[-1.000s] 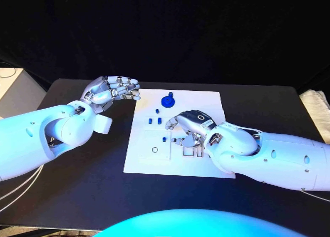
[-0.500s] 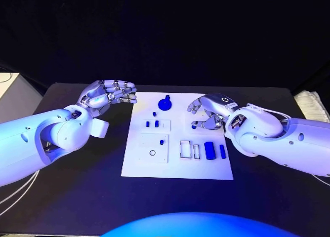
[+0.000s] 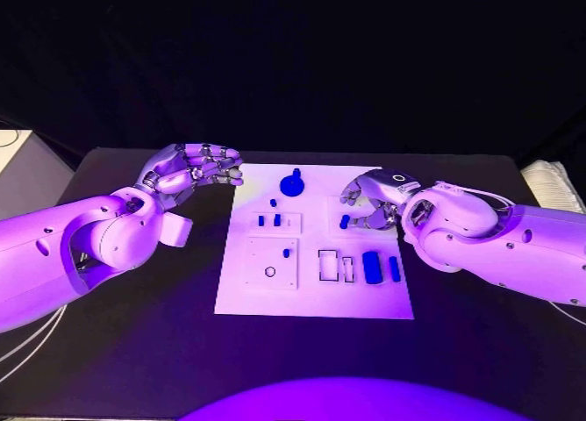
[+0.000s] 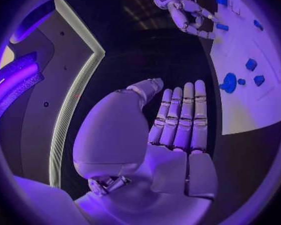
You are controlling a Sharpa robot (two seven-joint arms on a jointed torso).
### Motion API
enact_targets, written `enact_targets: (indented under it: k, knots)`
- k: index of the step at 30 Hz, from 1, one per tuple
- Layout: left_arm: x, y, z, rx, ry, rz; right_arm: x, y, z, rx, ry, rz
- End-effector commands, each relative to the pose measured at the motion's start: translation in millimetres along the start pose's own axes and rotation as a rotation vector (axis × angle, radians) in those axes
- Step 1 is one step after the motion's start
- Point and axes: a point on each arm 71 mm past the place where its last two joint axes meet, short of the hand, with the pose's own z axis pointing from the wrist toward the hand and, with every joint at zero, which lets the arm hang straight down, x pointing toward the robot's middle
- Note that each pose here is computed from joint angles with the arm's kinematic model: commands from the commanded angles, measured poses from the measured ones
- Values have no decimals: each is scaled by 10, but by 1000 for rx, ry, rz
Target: Assemble the parts on the task board
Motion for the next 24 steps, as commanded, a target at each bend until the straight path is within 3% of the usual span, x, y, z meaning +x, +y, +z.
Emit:
enact_targets:
  k: [1,7,24]
  knots:
    - [27,-12,3,12,30,6,68,-6,4,10,73,-28]
    - [10,-13,-1,12,25,9,121,25,1,-2,83,-15]
    - [-10,-8,-3,5,18,12,117,148,19,-40,12,50]
